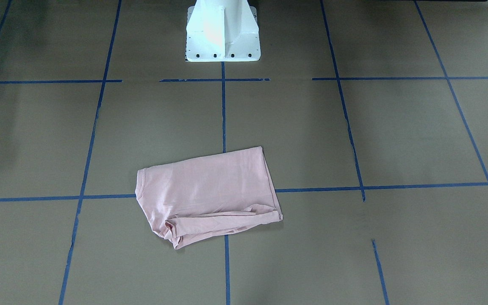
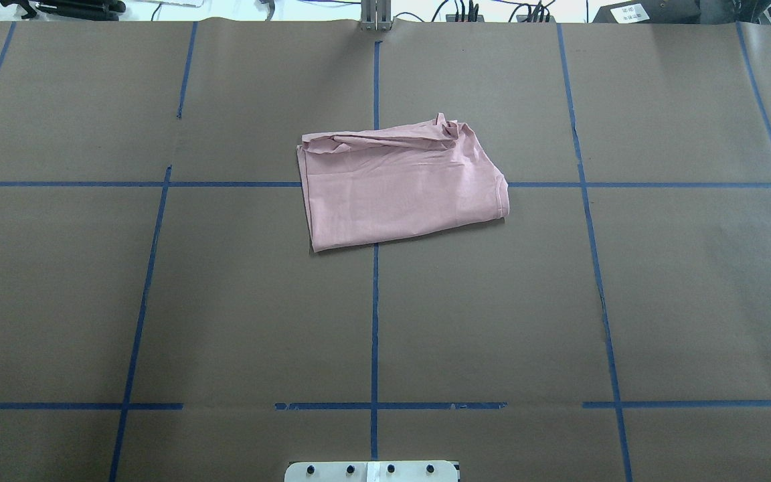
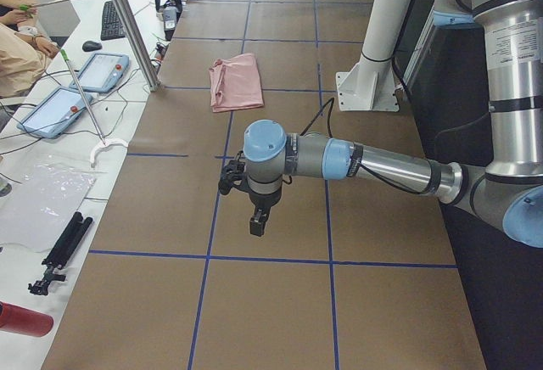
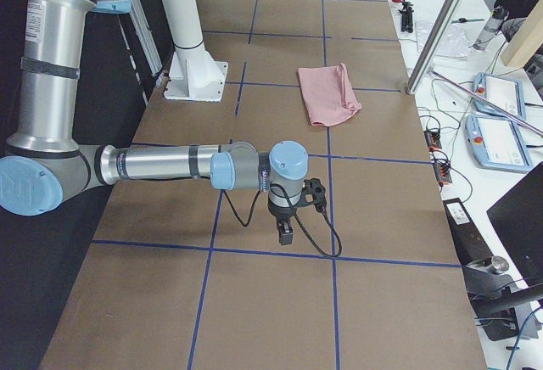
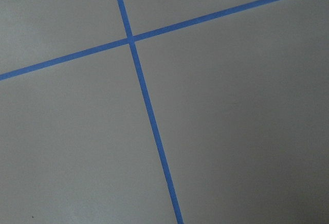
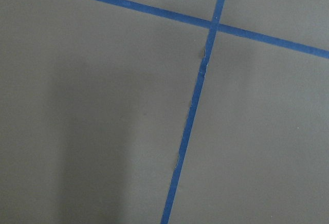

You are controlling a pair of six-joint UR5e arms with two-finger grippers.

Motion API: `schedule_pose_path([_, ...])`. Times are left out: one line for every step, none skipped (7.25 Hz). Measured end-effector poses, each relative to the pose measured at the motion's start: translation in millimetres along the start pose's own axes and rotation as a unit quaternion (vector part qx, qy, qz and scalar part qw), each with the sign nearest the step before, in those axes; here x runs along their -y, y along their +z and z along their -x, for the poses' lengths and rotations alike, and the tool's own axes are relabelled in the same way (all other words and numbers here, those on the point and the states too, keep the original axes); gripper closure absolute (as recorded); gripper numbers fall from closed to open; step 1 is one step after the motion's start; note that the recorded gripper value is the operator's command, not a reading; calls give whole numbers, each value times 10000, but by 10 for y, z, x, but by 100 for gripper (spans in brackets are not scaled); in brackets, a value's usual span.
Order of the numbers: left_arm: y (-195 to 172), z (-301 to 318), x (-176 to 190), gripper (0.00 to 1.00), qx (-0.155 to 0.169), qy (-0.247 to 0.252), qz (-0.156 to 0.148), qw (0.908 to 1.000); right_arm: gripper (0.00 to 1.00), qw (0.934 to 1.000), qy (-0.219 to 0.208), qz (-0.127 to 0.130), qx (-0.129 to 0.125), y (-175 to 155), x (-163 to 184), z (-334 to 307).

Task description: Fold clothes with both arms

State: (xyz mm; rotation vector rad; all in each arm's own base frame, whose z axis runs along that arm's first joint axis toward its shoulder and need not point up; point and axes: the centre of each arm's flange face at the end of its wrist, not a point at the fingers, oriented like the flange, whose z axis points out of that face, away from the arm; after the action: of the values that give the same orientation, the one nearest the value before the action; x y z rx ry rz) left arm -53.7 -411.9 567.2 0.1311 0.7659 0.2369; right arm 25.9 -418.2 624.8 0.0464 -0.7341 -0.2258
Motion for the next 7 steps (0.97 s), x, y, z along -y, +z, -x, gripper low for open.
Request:
schedule_pose_path([8,15,41,0,-5,-3,-4,10000,0,10000,19,37,48,36,-32,2])
schedule_pose_path([20,40,121,0,-5,5,-7,10000,0,9999,28,64,84,61,-44,5])
schedule_pose_path([50,79,182,0,-11,2,12,10000,0,9999,23,72,102,72,-45,11])
schedule_pose_path([125,160,202,0,-26,-43,81,10000,0,9999,13,71,105,76,-45,12])
schedule_pose_path([244,273,126,0,-57,-123,202,9997,0,9999,9,68,100,78,-36,8])
schedule_pose_path([327,341,12,0,-80,-173,295,9994,0,9999,18,60,106,78,-1,6])
schedule_pose_path([384,387,-49,0,-92,-214,359,9991,0,9999,17,48,124,74,36,9])
